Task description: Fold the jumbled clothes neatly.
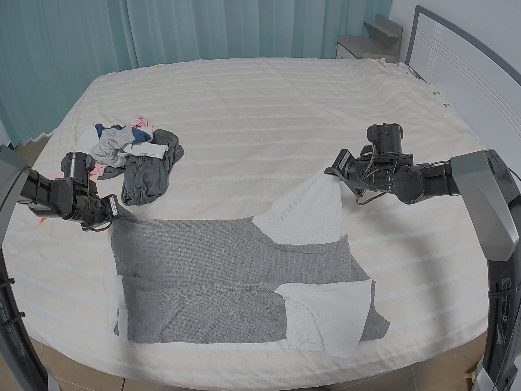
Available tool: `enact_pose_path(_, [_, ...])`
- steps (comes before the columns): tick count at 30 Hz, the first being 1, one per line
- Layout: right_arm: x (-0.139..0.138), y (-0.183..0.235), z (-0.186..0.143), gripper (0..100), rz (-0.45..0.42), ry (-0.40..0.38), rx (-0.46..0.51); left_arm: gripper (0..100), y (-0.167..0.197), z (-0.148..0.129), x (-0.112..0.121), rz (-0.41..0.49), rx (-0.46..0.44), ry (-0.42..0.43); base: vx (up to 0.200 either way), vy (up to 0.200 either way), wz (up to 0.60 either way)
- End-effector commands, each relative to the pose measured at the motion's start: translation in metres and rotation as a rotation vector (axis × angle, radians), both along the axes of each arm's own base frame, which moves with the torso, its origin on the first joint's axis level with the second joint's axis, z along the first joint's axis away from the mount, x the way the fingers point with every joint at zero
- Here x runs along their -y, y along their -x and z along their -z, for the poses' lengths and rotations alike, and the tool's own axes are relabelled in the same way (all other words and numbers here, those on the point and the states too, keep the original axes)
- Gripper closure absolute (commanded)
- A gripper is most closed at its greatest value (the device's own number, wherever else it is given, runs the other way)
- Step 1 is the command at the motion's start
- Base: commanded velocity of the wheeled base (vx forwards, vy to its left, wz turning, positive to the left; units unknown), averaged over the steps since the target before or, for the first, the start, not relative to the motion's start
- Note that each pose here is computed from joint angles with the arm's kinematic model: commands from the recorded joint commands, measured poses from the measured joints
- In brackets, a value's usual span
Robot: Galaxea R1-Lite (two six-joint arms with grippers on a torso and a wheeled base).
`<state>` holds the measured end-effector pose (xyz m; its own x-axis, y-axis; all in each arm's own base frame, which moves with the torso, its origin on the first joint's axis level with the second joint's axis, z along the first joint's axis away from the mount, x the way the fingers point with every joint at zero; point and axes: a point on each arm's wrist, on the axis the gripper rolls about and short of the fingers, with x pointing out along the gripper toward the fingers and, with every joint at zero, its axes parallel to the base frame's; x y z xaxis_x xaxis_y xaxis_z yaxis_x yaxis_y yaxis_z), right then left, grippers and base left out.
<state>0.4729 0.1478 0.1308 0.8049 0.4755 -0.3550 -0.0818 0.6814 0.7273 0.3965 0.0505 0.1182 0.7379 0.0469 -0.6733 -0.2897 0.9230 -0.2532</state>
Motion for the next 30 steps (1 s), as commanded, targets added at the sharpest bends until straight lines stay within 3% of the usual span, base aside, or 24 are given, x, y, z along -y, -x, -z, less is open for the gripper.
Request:
enact_pose_path(1, [0.002,0.005,-0.013,100,-0.019,-0.011,0.018,100,0.004,-0.009,0.001,0.003,0.024,-0.007,0.0,0.0,0.0])
enact_pose_path(9, [0.005,0.02,-0.003,100,-0.051,0.007,-0.044,100,0.019,-0.006,0.008,0.06,-0.005,-0.049,0.0,0.0,0.0])
enact_pose_path(12, [0.008,0.031,-0.006,100,-0.073,0.003,-0.061,100,0.03,-0.006,0.01,0.12,0.004,-0.088,0.0,0.0,0.0])
enact_pose_path(22, [0.024,0.053,-0.012,100,-0.103,0.006,-0.049,100,0.05,-0.02,0.014,0.13,0.036,-0.097,0.0,0.0,0.0])
enact_pose_path(30, [0.04,0.082,-0.01,100,-0.147,0.027,-0.09,100,0.071,-0.01,0.017,0.17,-0.02,-0.127,0.0,0.0,0.0])
